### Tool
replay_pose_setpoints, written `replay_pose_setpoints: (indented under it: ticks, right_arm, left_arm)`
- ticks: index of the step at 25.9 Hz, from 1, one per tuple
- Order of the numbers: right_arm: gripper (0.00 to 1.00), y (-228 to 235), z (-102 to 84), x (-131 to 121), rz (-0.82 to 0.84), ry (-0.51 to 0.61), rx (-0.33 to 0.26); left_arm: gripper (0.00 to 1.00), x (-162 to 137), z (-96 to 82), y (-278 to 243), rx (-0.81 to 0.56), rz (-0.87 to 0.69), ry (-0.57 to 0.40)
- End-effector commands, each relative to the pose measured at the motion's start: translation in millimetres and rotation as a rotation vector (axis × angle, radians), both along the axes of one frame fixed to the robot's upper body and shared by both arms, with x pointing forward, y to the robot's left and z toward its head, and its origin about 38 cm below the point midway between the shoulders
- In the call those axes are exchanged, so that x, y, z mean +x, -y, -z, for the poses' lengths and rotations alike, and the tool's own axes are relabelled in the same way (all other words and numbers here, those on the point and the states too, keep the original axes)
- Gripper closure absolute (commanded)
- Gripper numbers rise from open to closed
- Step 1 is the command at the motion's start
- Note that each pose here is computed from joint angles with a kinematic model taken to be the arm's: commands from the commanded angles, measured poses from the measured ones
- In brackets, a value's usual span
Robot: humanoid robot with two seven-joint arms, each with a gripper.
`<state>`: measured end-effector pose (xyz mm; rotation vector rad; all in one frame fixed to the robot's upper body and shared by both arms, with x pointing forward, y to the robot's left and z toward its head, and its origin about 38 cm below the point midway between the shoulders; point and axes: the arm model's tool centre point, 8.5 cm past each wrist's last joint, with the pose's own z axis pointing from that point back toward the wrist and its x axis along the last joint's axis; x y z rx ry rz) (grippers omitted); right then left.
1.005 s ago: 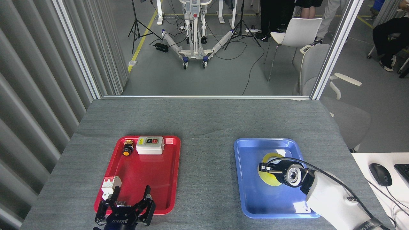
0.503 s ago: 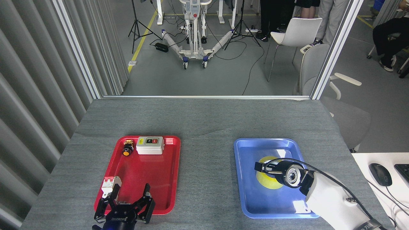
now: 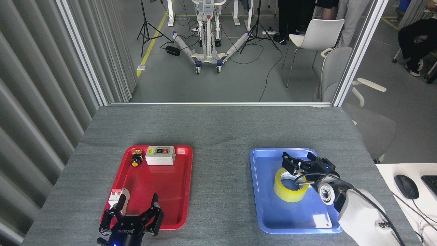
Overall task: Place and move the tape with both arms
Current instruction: 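Open the right gripper to release the tape and lift away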
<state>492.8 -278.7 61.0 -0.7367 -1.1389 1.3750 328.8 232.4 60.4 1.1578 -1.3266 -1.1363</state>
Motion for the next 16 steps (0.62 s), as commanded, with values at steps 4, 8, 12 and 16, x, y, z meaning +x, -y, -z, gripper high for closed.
replay_pose_setpoints:
  ticks: [4, 8, 12, 16]
  right_arm:
    - [0.01, 29, 2.1, -33, 0.037, 0.359, -0.162]
    - [0.01, 25, -6.1, -56, 0.052, 0.419, -0.154]
    - [0.0, 19, 2.5, -87, 0.154, 0.425, -0.167]
    - [0.0, 27, 8.1, -117, 0.199, 0.418, -0.163]
  left_arm:
    - [0.0, 3, 0.7, -5, 0.004, -0.012, -0.001]
    - [0.0, 2, 5.2, -12, 0.007, -0.03, -0.014]
    - [0.0, 1, 6.3, -16, 0.013, -0.036, -0.018]
    - [0.0, 1, 8.2, -20, 0.015, -0.046, -0.023]
